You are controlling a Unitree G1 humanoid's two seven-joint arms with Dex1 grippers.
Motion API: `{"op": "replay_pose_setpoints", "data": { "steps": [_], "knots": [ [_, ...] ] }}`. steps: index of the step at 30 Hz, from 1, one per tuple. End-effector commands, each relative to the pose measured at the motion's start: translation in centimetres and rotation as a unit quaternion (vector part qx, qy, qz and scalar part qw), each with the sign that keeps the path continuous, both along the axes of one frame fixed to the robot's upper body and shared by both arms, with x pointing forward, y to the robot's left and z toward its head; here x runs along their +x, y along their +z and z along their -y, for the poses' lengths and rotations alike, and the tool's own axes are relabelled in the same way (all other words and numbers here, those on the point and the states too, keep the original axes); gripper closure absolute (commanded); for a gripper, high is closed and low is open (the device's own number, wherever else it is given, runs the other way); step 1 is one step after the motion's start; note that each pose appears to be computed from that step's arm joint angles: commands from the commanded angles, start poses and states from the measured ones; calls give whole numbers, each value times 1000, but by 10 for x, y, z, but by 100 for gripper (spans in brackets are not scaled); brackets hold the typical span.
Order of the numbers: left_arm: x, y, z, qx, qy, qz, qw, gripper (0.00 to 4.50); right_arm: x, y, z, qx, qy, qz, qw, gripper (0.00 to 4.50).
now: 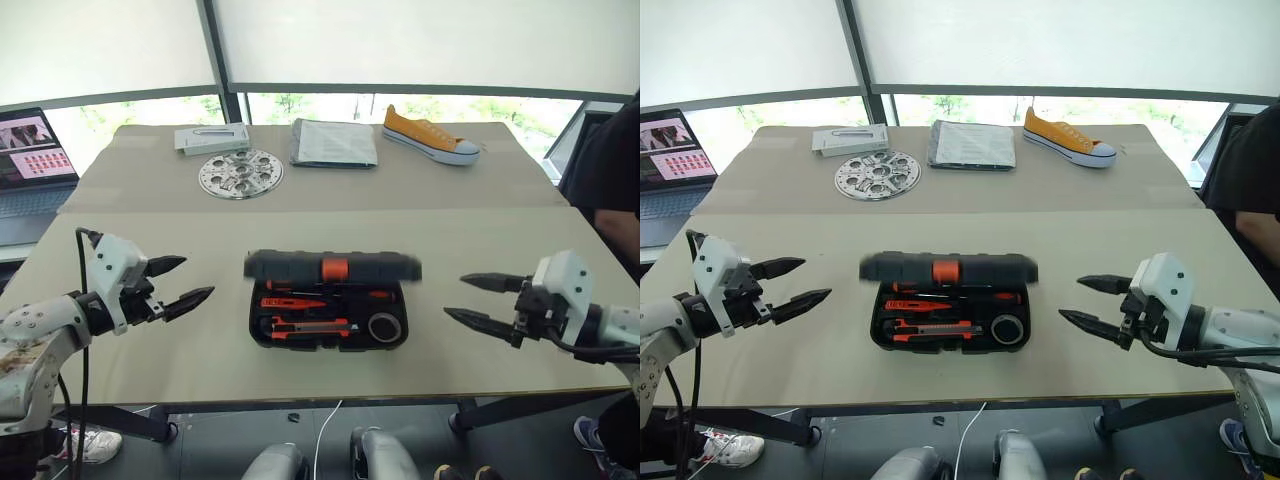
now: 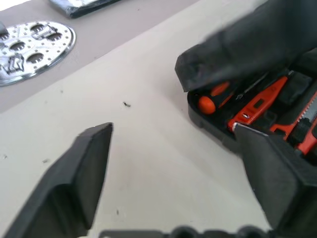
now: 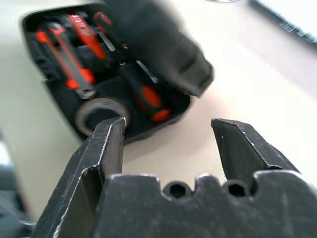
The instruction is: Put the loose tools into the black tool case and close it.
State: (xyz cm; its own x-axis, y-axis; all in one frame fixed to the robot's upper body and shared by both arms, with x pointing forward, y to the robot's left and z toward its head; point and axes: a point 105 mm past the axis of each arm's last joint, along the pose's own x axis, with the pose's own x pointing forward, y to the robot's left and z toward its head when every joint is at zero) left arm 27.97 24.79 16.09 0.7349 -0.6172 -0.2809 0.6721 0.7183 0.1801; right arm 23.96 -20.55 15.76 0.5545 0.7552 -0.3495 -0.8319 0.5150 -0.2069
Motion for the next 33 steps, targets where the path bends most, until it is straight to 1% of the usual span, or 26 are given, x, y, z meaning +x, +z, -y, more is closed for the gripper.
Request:
{"op": "replay_pose_setpoints", "data": {
  "steps": [1,3,5,6,8,10,12,14,18,19,20,23,25,28,30,32,33],
  "knots": [
    [18,3,-14,40,6,14,999,5,-37,-4,-16,-20,92,-43,995,119],
    [33,4,-11,54,-5,21,998,5,-48,-12,-18,-36,110,-64,991,119],
    [51,4,0,58,-23,26,998,0,-50,-17,-21,-47,117,-69,990,169],
    [62,5,7,65,-32,35,997,0,-50,-19,-23,-49,123,-67,989,183],
    [79,3,20,82,-55,49,994,51,-45,-22,-29,-51,126,-58,989,259],
    [95,0,37,96,-81,58,990,100,-38,-30,-35,-72,133,-44,987,320],
    [107,-4,50,107,-98,62,987,190,-34,-36,-40,-86,143,-37,985,402],
    [117,-6,64,118,-117,69,984,251,-29,-40,-48,-92,155,-29,983,450],
    [128,-9,97,137,-169,84,972,405,-14,-47,-64,-104,175,-10,979,450],
    [128,-11,103,144,-183,84,969,432,-9,-49,-67,-109,175,-5,978,450],
    [128,-13,107,150,-193,84,966,444,-6,-50,-69,-113,175,-3,978,450],
    [114,-21,119,179,-264,87,944,444,30,-46,-68,-132,112,49,984,450],
    [105,-26,120,185,-298,78,933,444,42,-42,-64,-135,88,64,985,450],
    [73,-39,115,193,-378,30,905,444,59,-41,-49,-151,46,82,984,450],
    [60,-41,113,194,-401,22,895,444,60,-40,-40,-154,36,82,984,450],
    [58,-28,117,173,-396,34,901,444,54,-39,-37,-146,43,73,986,450],
    [59,-17,121,150,-391,36,907,444,47,-36,-37,-138,51,66,987,450]
  ]
}}
